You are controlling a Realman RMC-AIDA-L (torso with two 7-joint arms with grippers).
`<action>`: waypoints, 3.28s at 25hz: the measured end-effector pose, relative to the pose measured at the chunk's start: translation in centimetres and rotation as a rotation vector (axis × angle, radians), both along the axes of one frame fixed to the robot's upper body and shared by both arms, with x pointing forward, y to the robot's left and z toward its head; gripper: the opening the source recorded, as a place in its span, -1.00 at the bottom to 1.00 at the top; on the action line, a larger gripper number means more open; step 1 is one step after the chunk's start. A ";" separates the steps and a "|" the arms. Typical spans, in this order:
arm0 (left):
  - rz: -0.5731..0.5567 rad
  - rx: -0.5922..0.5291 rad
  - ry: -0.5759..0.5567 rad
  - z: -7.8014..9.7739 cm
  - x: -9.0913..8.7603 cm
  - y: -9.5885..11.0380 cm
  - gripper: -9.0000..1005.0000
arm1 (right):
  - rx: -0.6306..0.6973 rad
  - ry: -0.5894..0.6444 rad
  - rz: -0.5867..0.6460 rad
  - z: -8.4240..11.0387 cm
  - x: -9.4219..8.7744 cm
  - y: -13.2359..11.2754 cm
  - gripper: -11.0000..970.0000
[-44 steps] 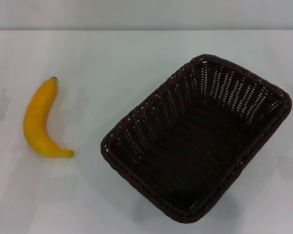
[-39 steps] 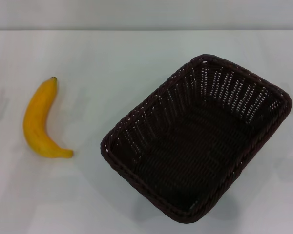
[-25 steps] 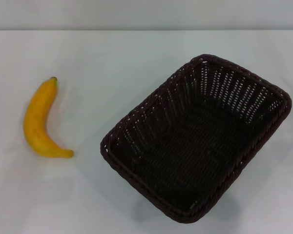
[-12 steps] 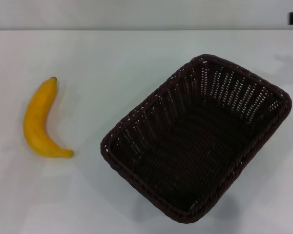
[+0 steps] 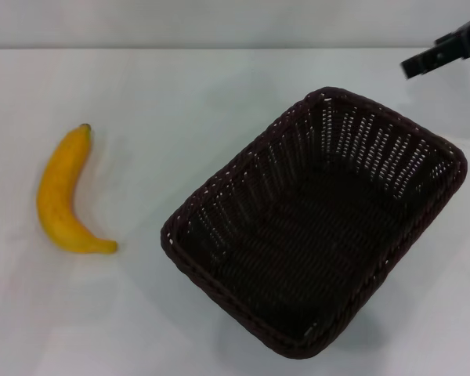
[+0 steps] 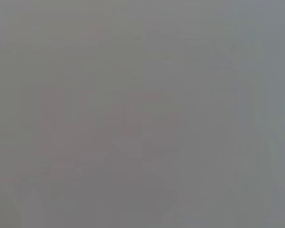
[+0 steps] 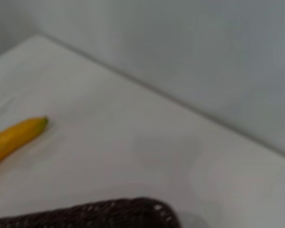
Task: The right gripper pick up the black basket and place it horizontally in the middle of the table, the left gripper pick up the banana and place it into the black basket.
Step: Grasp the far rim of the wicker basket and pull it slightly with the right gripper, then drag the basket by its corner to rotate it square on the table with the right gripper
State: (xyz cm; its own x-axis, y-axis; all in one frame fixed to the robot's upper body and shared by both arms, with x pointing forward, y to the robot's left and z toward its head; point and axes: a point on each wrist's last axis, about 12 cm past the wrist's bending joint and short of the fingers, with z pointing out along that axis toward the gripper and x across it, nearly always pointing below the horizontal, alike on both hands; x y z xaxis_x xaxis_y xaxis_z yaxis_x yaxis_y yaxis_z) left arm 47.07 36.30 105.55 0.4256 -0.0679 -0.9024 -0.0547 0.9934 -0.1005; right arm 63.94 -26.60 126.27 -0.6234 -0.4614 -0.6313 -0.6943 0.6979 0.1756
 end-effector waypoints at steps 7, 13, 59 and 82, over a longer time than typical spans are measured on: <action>0.006 -0.007 0.009 -0.2 -0.5 0.3 0.71 | -0.147 0.124 0.059 -2.0 1.4 4.5 0.71; 0.009 -0.009 0.013 -0.3 -0.7 0.3 0.71 | -0.232 0.144 0.037 -3.1 1.5 6.1 0.70; 0.019 -0.024 0.000 -0.2 -0.7 0.5 0.70 | -0.169 0.456 -0.270 -4.7 0.6 3.2 -0.65; 0.043 -0.049 0.028 0.5 2.5 0.7 0.70 | 0.182 0.495 -0.507 -7.6 -4.3 -0.5 -0.69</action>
